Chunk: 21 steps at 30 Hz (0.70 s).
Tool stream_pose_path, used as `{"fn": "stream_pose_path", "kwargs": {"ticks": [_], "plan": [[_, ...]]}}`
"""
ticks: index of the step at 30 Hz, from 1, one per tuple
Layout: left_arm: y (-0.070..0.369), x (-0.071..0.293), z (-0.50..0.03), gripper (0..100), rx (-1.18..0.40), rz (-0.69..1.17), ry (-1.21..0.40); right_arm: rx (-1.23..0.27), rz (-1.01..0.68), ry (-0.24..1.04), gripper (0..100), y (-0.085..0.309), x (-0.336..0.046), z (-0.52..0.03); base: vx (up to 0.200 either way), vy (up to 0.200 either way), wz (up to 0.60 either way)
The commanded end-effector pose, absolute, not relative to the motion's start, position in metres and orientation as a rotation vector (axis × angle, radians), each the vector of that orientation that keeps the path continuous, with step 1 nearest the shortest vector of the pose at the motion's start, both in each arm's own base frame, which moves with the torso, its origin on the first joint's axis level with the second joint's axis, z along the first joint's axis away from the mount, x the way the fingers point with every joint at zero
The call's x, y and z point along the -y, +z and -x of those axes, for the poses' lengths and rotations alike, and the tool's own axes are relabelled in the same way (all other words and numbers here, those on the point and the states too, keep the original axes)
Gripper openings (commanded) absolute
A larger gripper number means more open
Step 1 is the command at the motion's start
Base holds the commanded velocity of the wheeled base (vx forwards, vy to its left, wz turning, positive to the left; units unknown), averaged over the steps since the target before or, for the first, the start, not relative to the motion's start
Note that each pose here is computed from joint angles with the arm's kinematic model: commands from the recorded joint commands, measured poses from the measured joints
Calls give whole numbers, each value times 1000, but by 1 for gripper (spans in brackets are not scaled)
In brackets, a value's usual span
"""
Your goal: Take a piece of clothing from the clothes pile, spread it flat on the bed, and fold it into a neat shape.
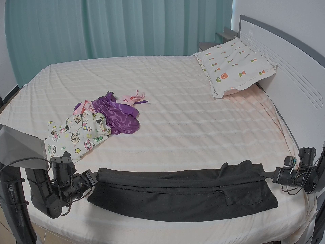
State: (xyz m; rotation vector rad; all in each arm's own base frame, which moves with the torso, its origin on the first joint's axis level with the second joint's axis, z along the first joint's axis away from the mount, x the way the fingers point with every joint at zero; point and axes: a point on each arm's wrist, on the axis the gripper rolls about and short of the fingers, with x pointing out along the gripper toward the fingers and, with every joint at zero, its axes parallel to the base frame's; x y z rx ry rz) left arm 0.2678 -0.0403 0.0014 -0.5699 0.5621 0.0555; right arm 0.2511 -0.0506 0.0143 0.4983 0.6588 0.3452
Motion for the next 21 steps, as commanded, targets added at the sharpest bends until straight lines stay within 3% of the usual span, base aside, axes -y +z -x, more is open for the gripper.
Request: {"fn": "stream_pose_path", "kwargs": {"ticks": [1, 2, 8, 21], "plan": [[-33, 43, -253, 100, -666, 542, 72, -710, -497, 343, 0, 4, 48, -243, 0, 0, 0], [-33, 43, -251, 100, -655, 547, 69, -705, -496, 345, 100, 5, 48, -244, 0, 0, 0], [-28, 37, -243, 100, -647, 583, 84, -663, -502, 326, 100, 17, 51, -238, 0, 0, 0], [57, 13, -210, 100, -419, 849, -59, -544, -606, 290, 100, 65, 43, -204, 0, 0, 0]]}}
